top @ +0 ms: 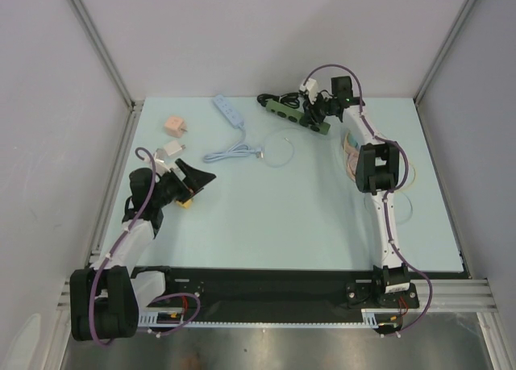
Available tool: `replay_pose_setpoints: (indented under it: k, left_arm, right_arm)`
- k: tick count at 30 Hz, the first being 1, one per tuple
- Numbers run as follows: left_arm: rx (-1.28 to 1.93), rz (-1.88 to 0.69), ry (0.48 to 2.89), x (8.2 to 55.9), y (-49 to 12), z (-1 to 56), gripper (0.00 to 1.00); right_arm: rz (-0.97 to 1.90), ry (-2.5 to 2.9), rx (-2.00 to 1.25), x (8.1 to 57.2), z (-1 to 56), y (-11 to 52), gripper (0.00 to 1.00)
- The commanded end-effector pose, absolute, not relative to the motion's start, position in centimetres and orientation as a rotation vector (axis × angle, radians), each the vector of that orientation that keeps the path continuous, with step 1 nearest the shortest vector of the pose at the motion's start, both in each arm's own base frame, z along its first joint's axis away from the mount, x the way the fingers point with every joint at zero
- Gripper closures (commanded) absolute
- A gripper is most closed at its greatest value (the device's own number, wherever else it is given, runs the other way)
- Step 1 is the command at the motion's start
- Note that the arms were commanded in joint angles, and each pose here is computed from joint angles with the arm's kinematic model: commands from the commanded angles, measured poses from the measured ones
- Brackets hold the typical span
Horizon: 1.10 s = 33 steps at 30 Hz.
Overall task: Pull the plug off the socket
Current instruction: Place the socket at the corner of the board.
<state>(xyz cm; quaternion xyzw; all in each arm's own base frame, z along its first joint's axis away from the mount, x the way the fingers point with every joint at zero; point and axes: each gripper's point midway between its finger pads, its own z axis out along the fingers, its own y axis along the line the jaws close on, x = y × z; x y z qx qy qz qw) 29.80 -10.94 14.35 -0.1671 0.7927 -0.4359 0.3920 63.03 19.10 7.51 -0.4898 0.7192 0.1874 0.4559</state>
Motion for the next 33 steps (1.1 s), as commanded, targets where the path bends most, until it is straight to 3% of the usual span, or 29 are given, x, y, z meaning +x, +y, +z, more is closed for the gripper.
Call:
replay_pose_setpoints:
  k: [1,8,13,16,18,20,24,33]
  left_arm:
    - [-0.394,-1.139,1.984,30.0,-11.1,14.9,0.0]
    - [-0.395,-1.153,1.99,30.0,-11.3,14.7,0.0]
    - [-0.394,-1.163,1.995,30.0,-11.5,14.6,0.0]
    - [-0.383,-1.17,1.997,30.0,-11.8,14.5,0.01]
    - [-0.364,-1.183,1.991,29.9,-12.2,14.9,0.0]
    - [-0.321,-1.203,1.985,29.7,-13.0,15.3,0.01]
    - [-0.221,-1.199,1.996,29.5,-14.7,16.2,0.01]
    - [-0.066,-1.18,2.016,28.7,-17.0,18.1,0.0]
  right_arm:
    - [0.71,1.753,-1.115,61.6,9.8,21.7,1.0]
    - [0.747,1.886,-0.938,62.5,7.8,21.4,1.0]
    - [0.444,1.981,-0.767,66.2,7.2,17.2,0.94]
    - [0.347,1.981,-0.675,67.6,8.2,15.1,0.73]
    - [0.352,1.957,-0.663,67.8,9.6,14.7,0.51]
    - [0.368,1.913,-0.678,67.5,12.2,14.9,0.36]
    - [0.428,1.853,-0.75,65.5,15.9,15.9,0.22]
    - [0.521,1.793,-0.82,58.8,25.6,16.1,0.08]
